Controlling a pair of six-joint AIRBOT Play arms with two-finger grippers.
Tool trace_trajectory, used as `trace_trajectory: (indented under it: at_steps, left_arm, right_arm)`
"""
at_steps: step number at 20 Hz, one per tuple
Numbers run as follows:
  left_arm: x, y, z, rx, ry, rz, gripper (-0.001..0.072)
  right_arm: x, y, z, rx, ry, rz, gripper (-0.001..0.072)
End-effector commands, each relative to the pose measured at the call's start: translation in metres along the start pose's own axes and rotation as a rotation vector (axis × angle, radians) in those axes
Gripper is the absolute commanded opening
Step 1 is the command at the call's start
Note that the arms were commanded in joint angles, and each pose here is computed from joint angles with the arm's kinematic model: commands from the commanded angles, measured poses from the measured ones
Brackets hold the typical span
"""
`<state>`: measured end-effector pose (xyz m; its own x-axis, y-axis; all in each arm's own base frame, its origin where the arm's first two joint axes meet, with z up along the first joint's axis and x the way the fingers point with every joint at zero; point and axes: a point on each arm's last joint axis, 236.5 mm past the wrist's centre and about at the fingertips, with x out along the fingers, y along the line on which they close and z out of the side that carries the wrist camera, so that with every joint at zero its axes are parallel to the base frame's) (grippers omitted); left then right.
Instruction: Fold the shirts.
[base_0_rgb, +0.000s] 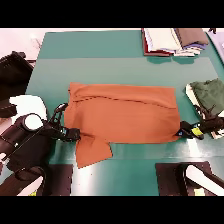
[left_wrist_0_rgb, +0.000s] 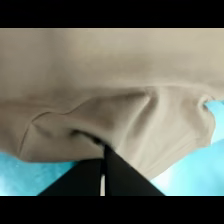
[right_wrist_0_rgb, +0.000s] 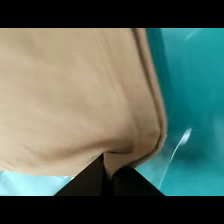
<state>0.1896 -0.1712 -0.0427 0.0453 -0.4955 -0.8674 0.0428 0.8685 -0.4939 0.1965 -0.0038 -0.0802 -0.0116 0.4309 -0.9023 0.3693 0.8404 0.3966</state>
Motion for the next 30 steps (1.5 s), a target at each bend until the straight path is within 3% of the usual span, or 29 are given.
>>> trace_trajectory:
  at_steps: [1, 6, 10, 18, 23, 28, 29, 30]
  left_arm:
    - [-0.007, 0.000, -0.009, 0.023, 0.049, 0.017, 0.0024]
    - [-0.037, -0.014, -0.028, 0.038, 0.005, -0.010, 0.0023]
    - [-0.057, -0.016, -0.013, 0.057, -0.096, 0.015, 0.0024]
    - [-0.081, -0.017, 0.132, 0.218, -0.342, 0.178, 0.0026]
    - [-0.094, 0.013, 0.232, 0.108, -0.443, 0.207, 0.0026]
    - [-0.073, 0.020, 0.280, 0.113, -0.490, 0.198, 0.0027]
    - [-0.071, 0.021, 0.285, 0.111, -0.495, 0.198, 0.0035]
    - [-0.070, 0.021, 0.288, 0.110, -0.501, 0.197, 0.0294]
  right_arm:
    - [-0.027, 0.016, -0.005, -0.137, -0.028, -0.067, 0.0014]
    - [-0.069, -0.007, -0.038, -0.210, -0.066, -0.270, 0.0014]
    - [-0.081, 0.000, -0.029, -0.210, -0.179, -0.271, 0.0013]
    - [-0.092, 0.032, 0.053, -0.300, -0.188, -0.272, 0.0013]
    - [-0.099, 0.060, 0.121, -0.322, -0.200, -0.268, 0.0013]
    - [-0.082, 0.078, 0.165, -0.307, -0.179, -0.203, 0.0018]
    - [-0.080, 0.085, 0.176, -0.287, -0.197, -0.146, 0.0112]
    - [-0.080, 0.093, 0.186, -0.265, -0.220, -0.085, 0.0314]
